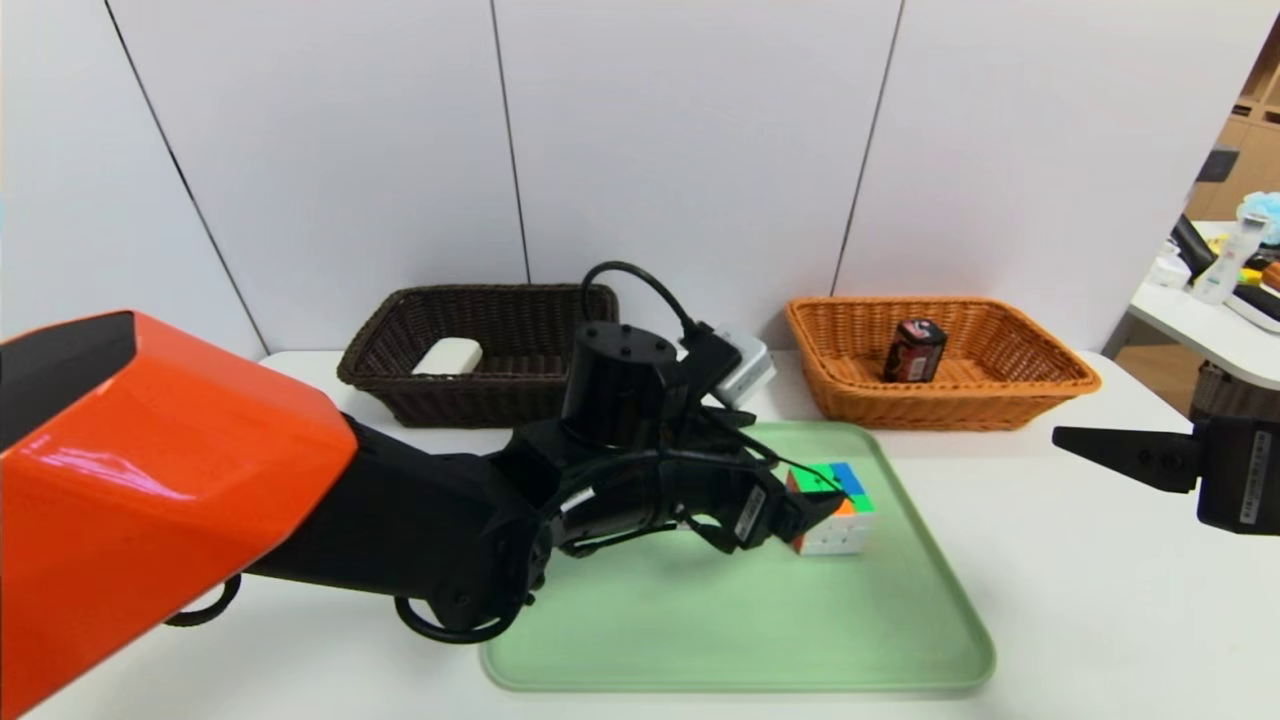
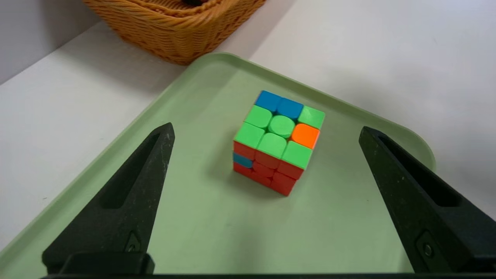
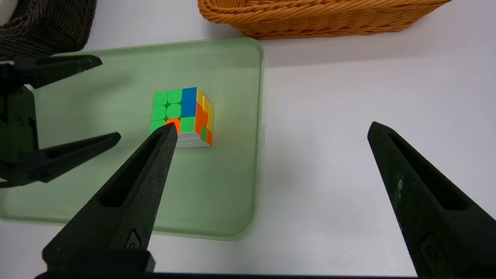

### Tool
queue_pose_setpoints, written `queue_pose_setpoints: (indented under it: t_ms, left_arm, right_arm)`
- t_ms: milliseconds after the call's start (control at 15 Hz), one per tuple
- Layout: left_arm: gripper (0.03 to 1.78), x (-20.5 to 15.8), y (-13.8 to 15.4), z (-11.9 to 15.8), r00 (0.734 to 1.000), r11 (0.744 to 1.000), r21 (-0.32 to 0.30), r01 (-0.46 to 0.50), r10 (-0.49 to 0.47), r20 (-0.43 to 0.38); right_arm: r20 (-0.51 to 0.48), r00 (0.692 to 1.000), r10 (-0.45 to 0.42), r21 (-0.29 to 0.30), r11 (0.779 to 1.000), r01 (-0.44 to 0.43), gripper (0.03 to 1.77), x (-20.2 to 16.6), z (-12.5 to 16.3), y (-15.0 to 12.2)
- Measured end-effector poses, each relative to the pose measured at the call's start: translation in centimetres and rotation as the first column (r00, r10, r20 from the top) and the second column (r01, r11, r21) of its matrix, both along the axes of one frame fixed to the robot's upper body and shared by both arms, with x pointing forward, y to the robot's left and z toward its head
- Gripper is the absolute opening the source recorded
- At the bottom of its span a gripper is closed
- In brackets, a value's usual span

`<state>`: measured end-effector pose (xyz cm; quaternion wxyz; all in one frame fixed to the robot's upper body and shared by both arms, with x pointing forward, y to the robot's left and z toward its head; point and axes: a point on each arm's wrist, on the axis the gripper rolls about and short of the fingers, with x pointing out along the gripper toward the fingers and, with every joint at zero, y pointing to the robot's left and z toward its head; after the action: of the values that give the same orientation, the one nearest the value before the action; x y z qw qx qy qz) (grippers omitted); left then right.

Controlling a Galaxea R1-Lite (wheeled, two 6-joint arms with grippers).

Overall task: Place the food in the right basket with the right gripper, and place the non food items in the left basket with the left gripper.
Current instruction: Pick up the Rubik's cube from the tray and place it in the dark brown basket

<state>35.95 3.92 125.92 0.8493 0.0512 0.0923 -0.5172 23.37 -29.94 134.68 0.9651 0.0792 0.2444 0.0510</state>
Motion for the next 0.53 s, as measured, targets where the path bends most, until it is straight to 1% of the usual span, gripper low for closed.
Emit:
queue_pose_setpoints:
  t_ms: [200, 333, 533]
  left_arm:
    - [1.69, -0.5, 0.3, -2.1, 0.999, 0.999, 0.033, 0.034, -0.032, -0.043]
    - [1.69, -1.0, 0.4, -2.7, 0.997, 0.997, 0.048, 0.052, -0.049, -0.062]
    - [1.69, -1.2, 0.5, -2.8, 0.996, 0.997, 0.052, 0.056, -0.052, -0.069]
  right_arm:
    - [-0.01, 1.0, 0.002, 0.008, 1.0, -0.001, 1.69, 0.0, -0.2, -0.1]
    - [-0.013, 1.0, 0.002, 0.008, 1.0, -0.002, 1.69, 0.0, -0.3, -0.1]
    - [-0.015, 1.0, 0.002, 0.007, 1.0, -0.002, 1.69, 0.0, -0.4, -0.1]
